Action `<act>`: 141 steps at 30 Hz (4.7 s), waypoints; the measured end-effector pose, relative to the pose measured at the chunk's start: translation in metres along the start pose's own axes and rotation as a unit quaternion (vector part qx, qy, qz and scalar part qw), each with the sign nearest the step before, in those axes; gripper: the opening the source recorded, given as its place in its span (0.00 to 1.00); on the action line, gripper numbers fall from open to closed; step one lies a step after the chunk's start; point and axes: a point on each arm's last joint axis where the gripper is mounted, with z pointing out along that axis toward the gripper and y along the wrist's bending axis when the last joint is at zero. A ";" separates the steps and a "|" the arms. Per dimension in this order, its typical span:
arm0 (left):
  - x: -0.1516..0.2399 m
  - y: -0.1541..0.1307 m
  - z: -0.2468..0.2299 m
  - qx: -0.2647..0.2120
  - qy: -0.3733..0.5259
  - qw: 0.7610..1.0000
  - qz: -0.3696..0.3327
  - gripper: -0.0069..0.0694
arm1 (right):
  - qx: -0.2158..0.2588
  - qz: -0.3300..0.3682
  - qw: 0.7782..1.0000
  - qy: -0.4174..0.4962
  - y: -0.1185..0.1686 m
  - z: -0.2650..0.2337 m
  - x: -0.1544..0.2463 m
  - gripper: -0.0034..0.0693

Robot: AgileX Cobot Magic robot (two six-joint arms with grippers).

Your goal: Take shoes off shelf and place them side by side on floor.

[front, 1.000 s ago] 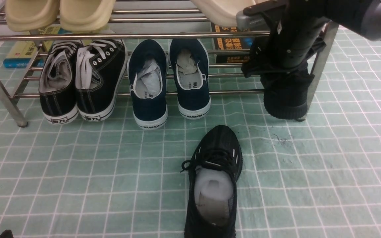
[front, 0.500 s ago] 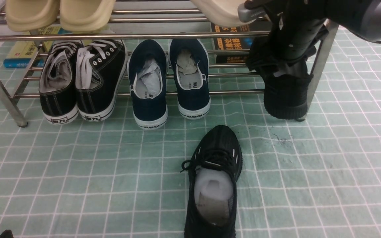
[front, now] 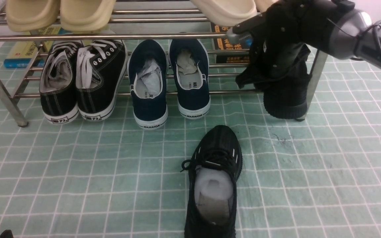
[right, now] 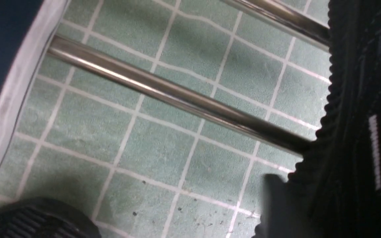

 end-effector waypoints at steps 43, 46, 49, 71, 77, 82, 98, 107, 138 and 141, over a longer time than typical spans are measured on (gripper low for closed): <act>0.000 0.000 0.000 0.000 0.000 1.000 0.000 0.41 | -0.165 0.084 0.970 0.158 0.013 -0.083 0.134 0.06; 0.000 0.000 0.000 0.000 0.000 1.000 0.000 0.41 | -0.172 0.091 0.970 0.145 0.014 -0.084 0.132 0.06; 0.000 0.000 0.000 0.000 0.000 1.000 0.000 0.41 | -0.174 0.092 0.971 0.132 0.017 -0.080 0.132 0.06; 0.000 0.000 0.000 0.000 0.000 1.000 0.000 0.41 | -0.189 -0.013 0.959 0.212 0.065 -0.088 0.139 0.72; 0.000 0.000 0.000 0.000 0.000 1.000 0.000 0.41 | -0.200 -0.032 0.969 0.139 0.049 -0.144 0.140 0.67; 0.000 0.000 0.000 0.000 0.000 1.000 0.000 0.41 | -0.211 -0.032 0.975 0.055 0.029 -0.204 0.154 0.52; 0.000 0.000 0.000 0.000 0.000 1.000 0.000 0.41 | -0.205 -0.007 0.941 -0.270 -0.033 -0.284 0.326 0.03; 0.000 0.000 0.000 0.000 0.000 1.000 0.000 0.41 | -0.205 0.039 0.876 -0.436 -0.023 -0.209 0.352 0.03; 0.000 0.000 0.000 0.000 0.000 1.000 0.000 0.41 | -0.171 0.061 0.879 -0.440 -0.021 -0.160 0.379 0.04; 0.000 0.000 0.000 0.000 0.000 1.000 0.000 0.41 | -0.119 0.081 0.893 -0.426 -0.026 -0.142 0.391 0.05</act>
